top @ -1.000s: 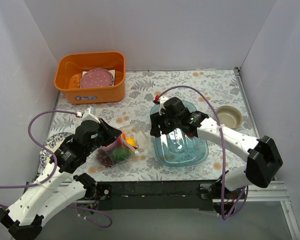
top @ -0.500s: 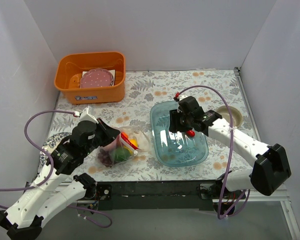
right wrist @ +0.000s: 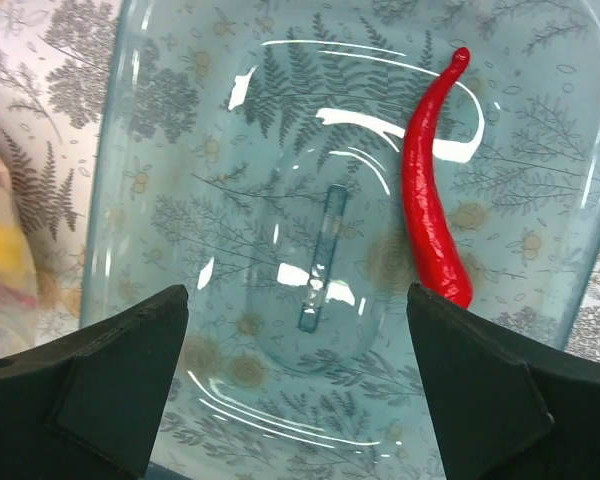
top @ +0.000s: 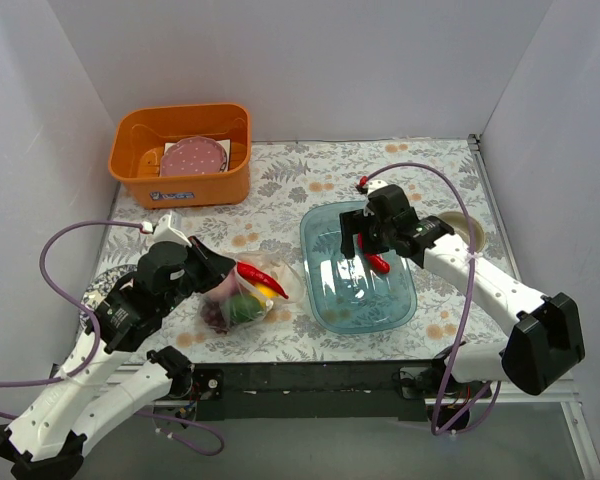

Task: Place the food in the zip-top bag and seal the zipper
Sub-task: Pick up the fake vegetable from the bin, then place the fake vegetable in the zipper food storage bag.

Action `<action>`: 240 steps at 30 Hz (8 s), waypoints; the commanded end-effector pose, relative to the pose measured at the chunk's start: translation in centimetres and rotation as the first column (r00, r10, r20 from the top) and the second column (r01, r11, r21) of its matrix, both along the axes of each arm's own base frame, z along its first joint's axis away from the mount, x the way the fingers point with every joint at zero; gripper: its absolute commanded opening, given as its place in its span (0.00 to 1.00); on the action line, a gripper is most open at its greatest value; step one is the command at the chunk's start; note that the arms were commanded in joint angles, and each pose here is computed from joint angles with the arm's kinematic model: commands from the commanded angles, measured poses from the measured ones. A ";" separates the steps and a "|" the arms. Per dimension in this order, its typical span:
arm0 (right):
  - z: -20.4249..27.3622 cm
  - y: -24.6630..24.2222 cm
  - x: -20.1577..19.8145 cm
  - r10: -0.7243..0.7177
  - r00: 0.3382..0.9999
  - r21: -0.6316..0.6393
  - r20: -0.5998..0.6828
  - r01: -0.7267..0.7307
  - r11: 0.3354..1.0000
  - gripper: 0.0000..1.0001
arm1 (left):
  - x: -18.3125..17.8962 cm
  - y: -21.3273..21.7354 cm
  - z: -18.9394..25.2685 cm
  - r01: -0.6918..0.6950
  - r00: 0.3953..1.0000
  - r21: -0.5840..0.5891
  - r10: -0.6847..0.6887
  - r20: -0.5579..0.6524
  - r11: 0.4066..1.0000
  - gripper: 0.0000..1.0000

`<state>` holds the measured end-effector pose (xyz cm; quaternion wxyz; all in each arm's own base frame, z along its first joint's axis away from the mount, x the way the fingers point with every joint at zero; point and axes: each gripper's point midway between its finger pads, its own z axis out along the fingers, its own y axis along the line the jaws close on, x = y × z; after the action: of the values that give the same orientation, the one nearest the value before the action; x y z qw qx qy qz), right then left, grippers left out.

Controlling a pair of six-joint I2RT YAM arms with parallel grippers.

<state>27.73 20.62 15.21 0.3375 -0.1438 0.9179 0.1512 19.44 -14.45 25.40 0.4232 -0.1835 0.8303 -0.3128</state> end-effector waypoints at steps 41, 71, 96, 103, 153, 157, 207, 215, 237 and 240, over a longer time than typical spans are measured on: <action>-8.4 -3.0 2.9 0.086 0.982 -0.067 -0.170 -0.099 0.993 0.76 | 0.4 0.1 0.7 -0.035 0.999 -0.022 0.035 0.003 0.999 0.01; -10.2 -4.1 4.3 0.063 0.988 -0.055 -0.141 -0.071 0.996 0.61 | 0.0 0.6 0.6 -0.046 0.999 -0.025 0.046 0.008 0.999 0.01; -8.6 -2.1 1.4 0.174 0.972 0.094 -0.158 -0.160 0.983 0.19 | 0.2 0.2 0.2 -0.031 1.000 -0.022 0.031 0.001 0.999 0.01; -3.4 0.1 0.0 0.277 0.957 0.242 -0.080 -0.251 0.937 0.18 | 0.2 0.1 0.2 -0.027 1.000 -0.021 0.027 -0.001 0.999 0.01; 2.6 17.9 -11.0 0.902 0.424 0.557 -0.076 -0.732 0.392 0.18 | 0.1 -2.1 -0.4 0.078 0.997 -0.032 -0.079 -0.018 0.996 0.01; 3.4 19.8 -11.6 0.913 0.405 0.551 -0.044 -0.752 0.361 0.20 | 0.3 -2.4 -0.6 0.089 0.996 -0.035 -0.090 -0.025 0.995 0.01; 4.0 18.2 -7.4 0.564 0.822 0.266 0.078 -0.563 0.783 0.98 | 0.5 -0.9 1.3 0.013 0.999 -0.052 -0.012 0.032 0.999 0.02; -1.5 12.8 -5.9 0.308 0.949 0.121 -0.060 -0.299 0.946 0.98 | 0.5 -0.5 1.8 0.000 0.999 -0.054 0.003 0.044 0.999 0.02; -1.9 14.6 -7.6 0.383 0.919 0.244 -0.094 -0.352 0.904 0.41 | 0.4 -0.5 1.7 0.000 0.999 -0.048 0.002 0.045 0.999 0.02; -1.7 14.9 -7.7 0.393 0.915 0.250 -0.092 -0.360 0.899 0.42 | 0.4 -0.4 1.6 -0.002 0.999 -0.048 0.004 0.042 0.999 0.02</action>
<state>19.86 34.22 11.66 0.2349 -0.2622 0.8875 0.2973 19.61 -14.87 24.99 0.4178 -0.1851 0.8306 -0.3181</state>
